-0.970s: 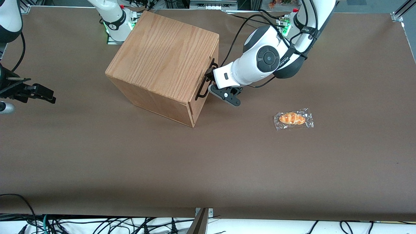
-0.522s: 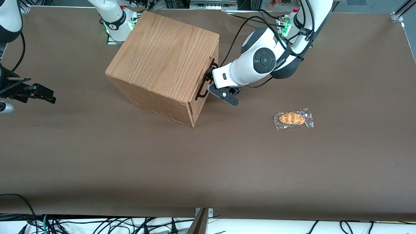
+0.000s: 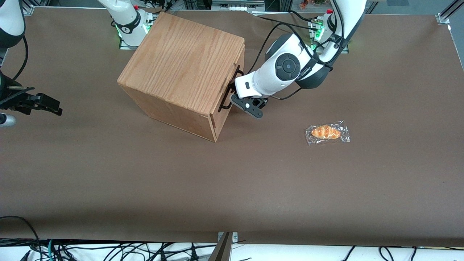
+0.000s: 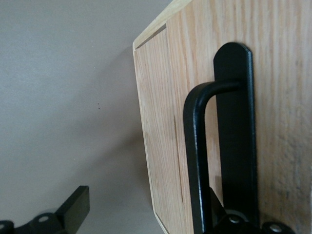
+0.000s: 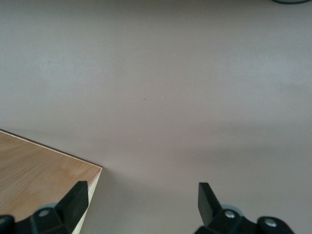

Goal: Open top drawer with left arm
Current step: 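Pull the drawer outward from the cabinet with the left gripper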

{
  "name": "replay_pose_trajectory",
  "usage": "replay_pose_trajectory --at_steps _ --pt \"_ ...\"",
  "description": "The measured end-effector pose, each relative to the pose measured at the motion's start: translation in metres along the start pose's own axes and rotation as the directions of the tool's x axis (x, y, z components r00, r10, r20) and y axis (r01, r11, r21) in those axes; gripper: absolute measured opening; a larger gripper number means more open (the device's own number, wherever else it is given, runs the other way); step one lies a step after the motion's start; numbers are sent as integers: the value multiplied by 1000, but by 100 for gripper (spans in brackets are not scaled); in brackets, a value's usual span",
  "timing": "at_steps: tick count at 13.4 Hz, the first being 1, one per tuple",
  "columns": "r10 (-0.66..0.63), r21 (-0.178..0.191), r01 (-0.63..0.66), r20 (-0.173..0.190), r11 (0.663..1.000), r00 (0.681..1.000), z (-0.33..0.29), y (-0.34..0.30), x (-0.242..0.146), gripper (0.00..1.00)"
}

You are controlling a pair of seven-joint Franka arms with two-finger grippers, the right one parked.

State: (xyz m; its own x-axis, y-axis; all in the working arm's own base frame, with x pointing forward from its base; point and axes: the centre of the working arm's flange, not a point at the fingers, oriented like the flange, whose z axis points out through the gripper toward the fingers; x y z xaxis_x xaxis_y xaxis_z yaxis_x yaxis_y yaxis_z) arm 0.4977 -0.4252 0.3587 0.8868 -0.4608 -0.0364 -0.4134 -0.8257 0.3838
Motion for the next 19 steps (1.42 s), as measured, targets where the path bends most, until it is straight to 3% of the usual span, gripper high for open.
replay_pose_trajectory --at_steps 10,19 --pt "-55 17 55 43 998 998 -17 -41 -1 100" --pt "-79 54 75 74 996 994 -48 -108 -6 100"
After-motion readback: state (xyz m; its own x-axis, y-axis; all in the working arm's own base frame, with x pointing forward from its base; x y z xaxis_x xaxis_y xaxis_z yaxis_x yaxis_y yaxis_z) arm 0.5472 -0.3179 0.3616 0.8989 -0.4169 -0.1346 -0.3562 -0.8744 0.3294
